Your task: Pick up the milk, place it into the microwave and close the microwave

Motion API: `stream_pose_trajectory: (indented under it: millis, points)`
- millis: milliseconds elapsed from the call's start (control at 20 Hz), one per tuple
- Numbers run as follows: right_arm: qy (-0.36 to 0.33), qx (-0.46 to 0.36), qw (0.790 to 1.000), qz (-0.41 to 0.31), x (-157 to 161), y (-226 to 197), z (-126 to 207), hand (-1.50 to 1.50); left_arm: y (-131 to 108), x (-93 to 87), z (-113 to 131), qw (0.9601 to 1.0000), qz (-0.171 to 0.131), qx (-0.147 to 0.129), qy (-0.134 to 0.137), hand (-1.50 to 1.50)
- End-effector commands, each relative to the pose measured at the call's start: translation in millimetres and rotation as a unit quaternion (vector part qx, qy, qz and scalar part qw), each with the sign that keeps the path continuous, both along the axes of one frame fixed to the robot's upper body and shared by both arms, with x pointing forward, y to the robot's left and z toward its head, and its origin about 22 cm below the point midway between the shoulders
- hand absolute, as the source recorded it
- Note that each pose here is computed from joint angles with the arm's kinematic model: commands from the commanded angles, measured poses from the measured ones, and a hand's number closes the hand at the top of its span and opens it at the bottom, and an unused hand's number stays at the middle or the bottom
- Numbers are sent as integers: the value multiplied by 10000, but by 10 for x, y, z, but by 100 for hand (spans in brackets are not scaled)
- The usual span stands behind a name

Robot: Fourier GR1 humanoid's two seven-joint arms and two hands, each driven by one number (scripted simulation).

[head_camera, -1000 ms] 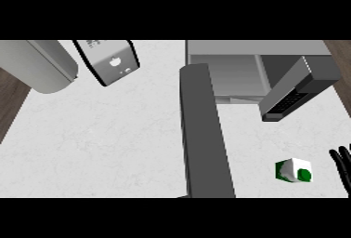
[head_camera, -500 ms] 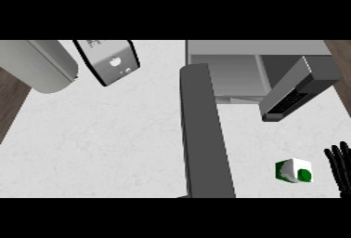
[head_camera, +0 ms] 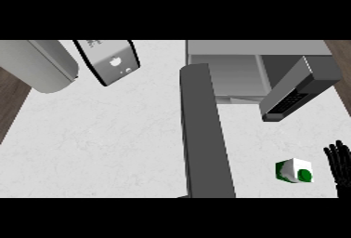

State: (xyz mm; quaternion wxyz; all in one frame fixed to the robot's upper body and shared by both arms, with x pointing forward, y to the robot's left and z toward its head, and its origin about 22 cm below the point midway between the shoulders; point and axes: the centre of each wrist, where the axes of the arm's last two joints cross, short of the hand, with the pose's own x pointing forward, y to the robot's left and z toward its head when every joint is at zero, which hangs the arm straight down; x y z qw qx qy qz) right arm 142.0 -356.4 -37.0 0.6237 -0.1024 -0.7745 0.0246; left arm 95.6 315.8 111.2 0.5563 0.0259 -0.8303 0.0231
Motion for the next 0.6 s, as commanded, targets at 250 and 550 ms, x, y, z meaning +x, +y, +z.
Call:
stream_pose_trajectory:
  millis: [250,550]
  points:
    - [92,128,9998,97,46,-367,-498,-150,4,-7,-19,10000,30,17,-1,-150]
    - [224,-20,9995,235,39,-162,-895,-150,108,-56,-36,10000,-15,32,-31,-150]
